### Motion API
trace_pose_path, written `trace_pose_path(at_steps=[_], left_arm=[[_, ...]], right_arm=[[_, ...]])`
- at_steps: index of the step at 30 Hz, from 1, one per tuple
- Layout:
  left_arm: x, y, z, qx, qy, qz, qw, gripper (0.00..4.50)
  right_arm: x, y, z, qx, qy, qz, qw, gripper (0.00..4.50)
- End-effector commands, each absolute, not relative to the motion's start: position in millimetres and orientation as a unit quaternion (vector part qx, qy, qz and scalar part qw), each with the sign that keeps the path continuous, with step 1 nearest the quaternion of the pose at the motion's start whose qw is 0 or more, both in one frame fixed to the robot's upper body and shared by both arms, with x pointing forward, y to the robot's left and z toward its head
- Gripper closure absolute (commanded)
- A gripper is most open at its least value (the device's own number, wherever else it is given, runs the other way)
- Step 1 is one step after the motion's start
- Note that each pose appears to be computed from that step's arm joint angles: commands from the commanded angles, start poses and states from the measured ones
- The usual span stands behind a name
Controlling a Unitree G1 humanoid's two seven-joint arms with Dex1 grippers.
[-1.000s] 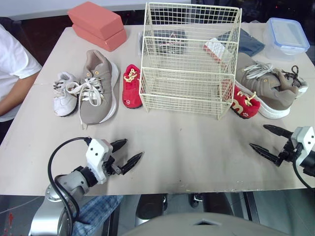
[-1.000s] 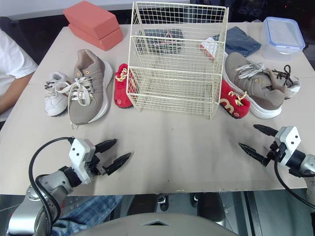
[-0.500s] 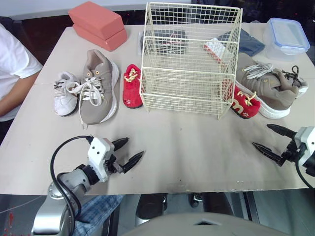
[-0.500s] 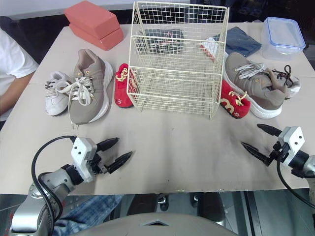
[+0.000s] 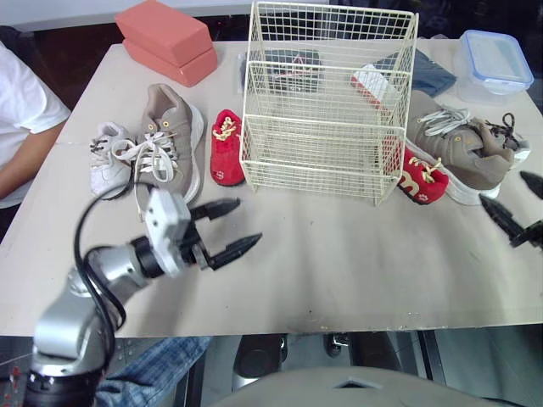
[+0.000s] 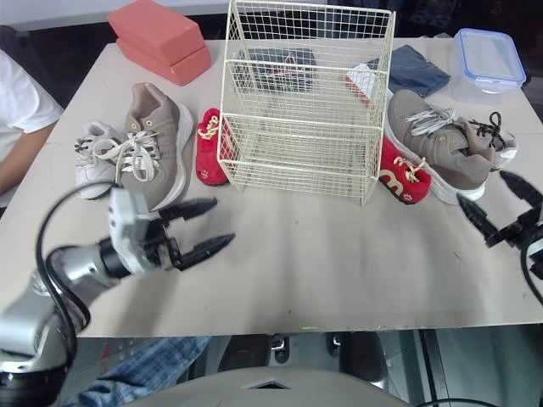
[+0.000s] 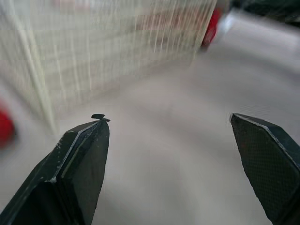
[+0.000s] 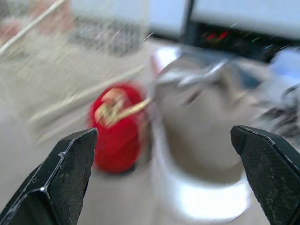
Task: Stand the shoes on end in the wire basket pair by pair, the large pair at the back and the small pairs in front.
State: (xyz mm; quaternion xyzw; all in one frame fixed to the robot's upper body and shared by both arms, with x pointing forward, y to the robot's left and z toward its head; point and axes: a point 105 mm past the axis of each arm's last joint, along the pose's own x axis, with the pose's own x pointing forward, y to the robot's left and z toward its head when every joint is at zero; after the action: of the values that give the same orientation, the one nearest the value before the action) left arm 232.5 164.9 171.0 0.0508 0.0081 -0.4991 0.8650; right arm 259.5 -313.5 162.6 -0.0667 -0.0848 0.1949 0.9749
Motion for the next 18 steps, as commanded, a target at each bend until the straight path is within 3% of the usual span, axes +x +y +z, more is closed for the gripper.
trace_pose_path(at_steps=[1, 8, 15, 18], left_arm=[[225, 155, 209, 0.067, -0.022, -0.556, 0.828, 0.06], [224, 132, 245, 0.087, -0.033, -0.623, 0.777, 0.06], [227, 119, 250, 0.097, -0.031, -0.634, 0.766, 0.06], [231, 120, 252, 0.109, -0.039, -0.625, 0.772, 0.0]], right_arm=[[270, -322, 177, -0.056, -0.093, 0.153, 0.982, 0.0], [304, -318, 165, -0.016, -0.027, 0.164, 0.986, 0.0], [320, -318, 156, 0.009, 0.013, 0.188, 0.982, 0.0], [323, -319, 156, 0.016, 0.013, 0.189, 0.982, 0.81]])
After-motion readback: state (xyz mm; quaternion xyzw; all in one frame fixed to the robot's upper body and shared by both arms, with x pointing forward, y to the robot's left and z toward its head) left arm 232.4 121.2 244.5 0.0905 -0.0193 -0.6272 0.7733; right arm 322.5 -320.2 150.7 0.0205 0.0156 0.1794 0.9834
